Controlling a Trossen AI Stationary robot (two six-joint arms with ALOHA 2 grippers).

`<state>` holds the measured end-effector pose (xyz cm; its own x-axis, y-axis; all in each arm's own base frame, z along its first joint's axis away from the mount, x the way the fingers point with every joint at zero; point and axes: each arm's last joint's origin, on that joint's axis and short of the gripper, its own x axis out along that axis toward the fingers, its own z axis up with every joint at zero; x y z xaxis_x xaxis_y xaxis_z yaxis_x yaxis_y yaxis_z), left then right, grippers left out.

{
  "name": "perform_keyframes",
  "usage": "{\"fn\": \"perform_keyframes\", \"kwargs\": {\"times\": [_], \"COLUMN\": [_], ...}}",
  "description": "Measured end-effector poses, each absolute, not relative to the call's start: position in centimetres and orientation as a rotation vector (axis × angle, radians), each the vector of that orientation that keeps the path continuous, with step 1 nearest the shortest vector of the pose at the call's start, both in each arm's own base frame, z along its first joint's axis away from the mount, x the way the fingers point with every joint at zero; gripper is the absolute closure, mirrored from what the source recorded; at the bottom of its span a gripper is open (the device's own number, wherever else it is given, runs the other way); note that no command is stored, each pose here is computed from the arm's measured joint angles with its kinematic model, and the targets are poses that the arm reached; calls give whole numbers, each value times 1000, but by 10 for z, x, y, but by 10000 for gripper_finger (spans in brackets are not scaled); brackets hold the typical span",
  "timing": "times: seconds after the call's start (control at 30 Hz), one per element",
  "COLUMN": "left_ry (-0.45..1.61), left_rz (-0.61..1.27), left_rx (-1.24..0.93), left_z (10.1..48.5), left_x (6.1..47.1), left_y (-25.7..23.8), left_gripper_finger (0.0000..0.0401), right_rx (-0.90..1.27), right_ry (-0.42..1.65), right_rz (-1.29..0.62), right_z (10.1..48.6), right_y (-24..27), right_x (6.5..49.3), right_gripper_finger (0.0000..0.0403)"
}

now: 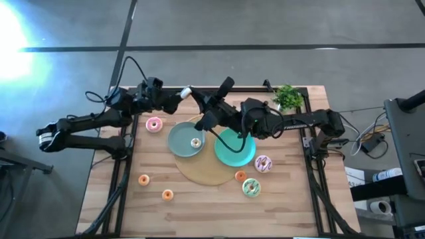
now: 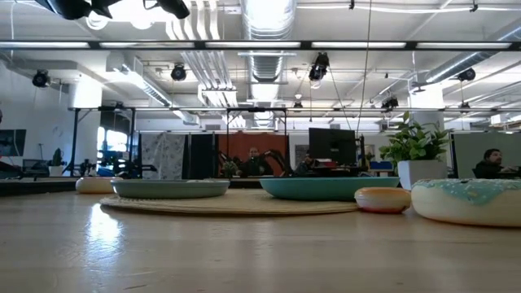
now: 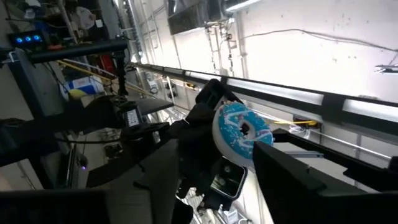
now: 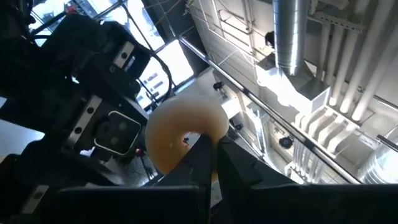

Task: Pick & Place donuts
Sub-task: Put the small blue donut on the light blue plate

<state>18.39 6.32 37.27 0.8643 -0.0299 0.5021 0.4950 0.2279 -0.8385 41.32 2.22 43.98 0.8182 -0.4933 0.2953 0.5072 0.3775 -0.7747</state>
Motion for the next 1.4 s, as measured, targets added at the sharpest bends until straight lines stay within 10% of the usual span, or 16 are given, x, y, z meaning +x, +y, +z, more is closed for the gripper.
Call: {"fn": "perform_keyframes", "kwargs": {"times": [1.4], "left_ry": [-366], "left_rz": [-599], "left_rx": [-1381], "left_z": [384], "left_x": [201], "left_y": [55], "left_gripper_finger": [188], "right_rx": [-1091], "right_ry": [-113], "right_rz": [-496], "right_z": [441], "right_y": [24], "right_x": [415], "right_gripper_finger": [394]}}
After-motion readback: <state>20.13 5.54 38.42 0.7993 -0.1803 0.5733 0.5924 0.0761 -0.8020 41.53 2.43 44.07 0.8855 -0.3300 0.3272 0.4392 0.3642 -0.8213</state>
